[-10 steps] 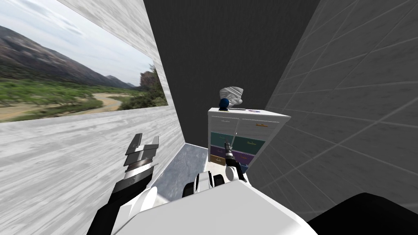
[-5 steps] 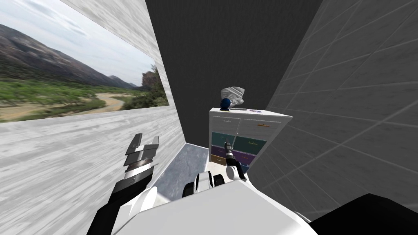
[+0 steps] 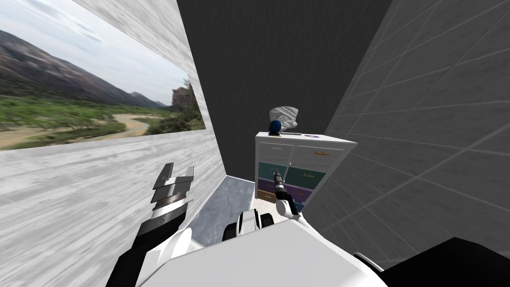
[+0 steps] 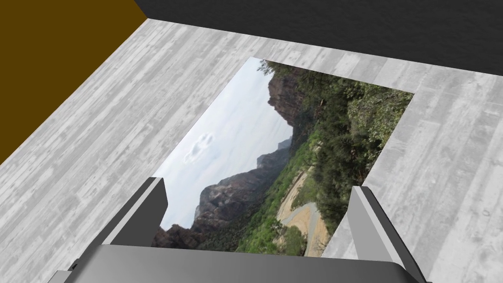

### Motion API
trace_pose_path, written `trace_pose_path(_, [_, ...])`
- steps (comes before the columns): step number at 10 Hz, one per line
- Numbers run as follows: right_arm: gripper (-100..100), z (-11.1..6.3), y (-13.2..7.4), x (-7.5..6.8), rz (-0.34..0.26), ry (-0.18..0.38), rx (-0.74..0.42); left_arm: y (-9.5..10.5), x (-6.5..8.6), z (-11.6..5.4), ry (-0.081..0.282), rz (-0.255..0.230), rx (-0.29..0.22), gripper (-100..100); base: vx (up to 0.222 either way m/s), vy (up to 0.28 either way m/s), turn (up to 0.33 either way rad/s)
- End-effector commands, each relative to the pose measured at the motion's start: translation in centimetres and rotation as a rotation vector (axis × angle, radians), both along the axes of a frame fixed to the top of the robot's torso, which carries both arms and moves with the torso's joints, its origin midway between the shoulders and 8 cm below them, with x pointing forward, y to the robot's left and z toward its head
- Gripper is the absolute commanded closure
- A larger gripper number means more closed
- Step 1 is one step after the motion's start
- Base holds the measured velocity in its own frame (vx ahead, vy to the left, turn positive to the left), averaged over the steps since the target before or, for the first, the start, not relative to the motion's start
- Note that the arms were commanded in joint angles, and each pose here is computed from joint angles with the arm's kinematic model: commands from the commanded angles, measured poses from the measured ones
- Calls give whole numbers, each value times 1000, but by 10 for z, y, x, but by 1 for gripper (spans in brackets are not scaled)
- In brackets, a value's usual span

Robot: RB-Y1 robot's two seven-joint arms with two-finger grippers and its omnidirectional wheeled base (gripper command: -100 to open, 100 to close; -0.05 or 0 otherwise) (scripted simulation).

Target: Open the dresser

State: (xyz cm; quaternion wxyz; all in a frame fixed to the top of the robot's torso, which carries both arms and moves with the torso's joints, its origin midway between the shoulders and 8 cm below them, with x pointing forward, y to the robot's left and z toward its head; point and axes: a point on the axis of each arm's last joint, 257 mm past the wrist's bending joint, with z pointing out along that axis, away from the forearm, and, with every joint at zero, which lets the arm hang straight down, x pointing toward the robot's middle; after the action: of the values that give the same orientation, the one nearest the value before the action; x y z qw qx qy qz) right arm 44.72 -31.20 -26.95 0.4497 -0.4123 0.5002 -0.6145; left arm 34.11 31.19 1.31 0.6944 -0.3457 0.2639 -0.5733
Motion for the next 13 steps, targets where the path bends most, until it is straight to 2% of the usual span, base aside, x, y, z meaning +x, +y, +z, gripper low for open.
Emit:
trace_pose_path(1, [100,-7,0,-9,-4,2,0,0,0,0,0,0,0,0,-34,18,57])
trace_pose_path(2, [100,-5,1,-4,0,4,-2,0,0,0,0,0,0,0,-24,11,-2])
trace_pose_path(3, [-100,2,1,0,4,-2,21,0,0,0,0,0,0,0,-26,4,-66])
trace_pose_path(8, [-100,11,2,13,29,12,82,0,0,0,0,0,0,0,-15,-9,-57])
trace_pose_path(9, [-100,11,2,11,24,8,75,0,0,0,0,0,0,0,-8,-4,-10])
trace_pose_path(10, [-100,18,1,20,33,11,75,0,0,0,0,0,0,0,66,-6,-48])
trace_pose_path(11, [-100,15,2,15,28,8,77,0,0,0,0,0,0,0,44,-3,-11])
trace_pose_path(12, [100,15,2,16,29,10,76,0,0,0,0,0,0,0,7,-1,3])
trace_pose_path(13, [100,17,4,16,35,8,76,0,0,0,0,0,0,0,-106,45,-39])
